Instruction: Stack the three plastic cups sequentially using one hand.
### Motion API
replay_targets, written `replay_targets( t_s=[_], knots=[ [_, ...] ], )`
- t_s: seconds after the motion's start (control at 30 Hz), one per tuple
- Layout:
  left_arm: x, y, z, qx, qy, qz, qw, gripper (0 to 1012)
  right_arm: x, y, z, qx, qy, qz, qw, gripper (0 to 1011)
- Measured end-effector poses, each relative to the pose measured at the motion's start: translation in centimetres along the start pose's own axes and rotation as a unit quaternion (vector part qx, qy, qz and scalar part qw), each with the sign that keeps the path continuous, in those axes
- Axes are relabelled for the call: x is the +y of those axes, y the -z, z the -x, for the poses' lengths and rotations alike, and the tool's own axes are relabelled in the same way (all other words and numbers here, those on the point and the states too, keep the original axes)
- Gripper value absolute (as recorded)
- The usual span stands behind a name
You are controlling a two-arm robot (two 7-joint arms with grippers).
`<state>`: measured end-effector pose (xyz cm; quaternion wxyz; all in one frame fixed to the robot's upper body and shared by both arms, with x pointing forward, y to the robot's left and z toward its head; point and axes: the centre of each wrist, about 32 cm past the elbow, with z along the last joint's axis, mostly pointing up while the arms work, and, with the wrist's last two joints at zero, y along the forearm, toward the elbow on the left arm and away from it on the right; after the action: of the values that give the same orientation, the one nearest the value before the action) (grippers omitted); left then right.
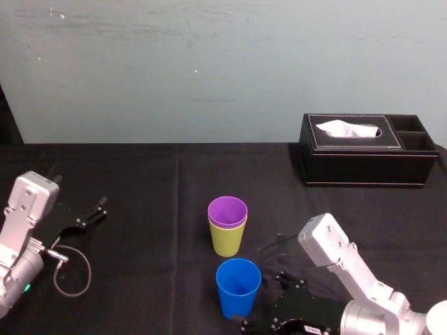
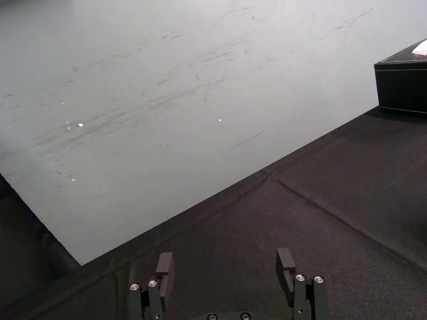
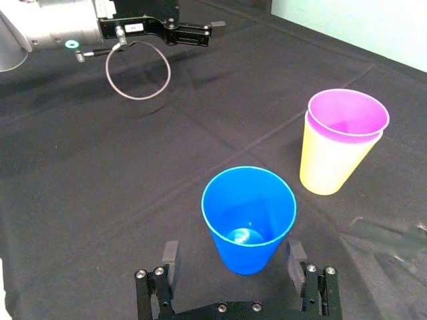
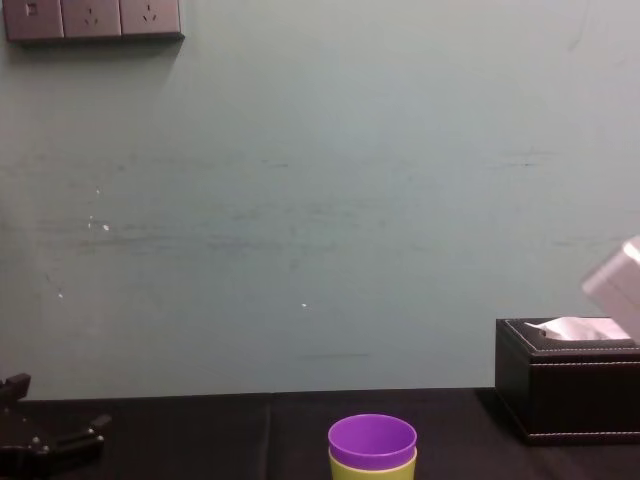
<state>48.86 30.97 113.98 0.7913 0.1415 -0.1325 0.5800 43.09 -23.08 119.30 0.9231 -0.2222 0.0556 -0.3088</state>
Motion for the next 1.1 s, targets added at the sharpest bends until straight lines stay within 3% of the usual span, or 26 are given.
replay_targets(
  t_s=[1.1],
  knots=[
    [0.0, 0.0, 0.0, 0.0, 0.0, 0.0, 1.0, 1000, 2.3, 0.4, -0.28, 0.001, 0.006, -0.005, 1.0, 1002]
  ],
)
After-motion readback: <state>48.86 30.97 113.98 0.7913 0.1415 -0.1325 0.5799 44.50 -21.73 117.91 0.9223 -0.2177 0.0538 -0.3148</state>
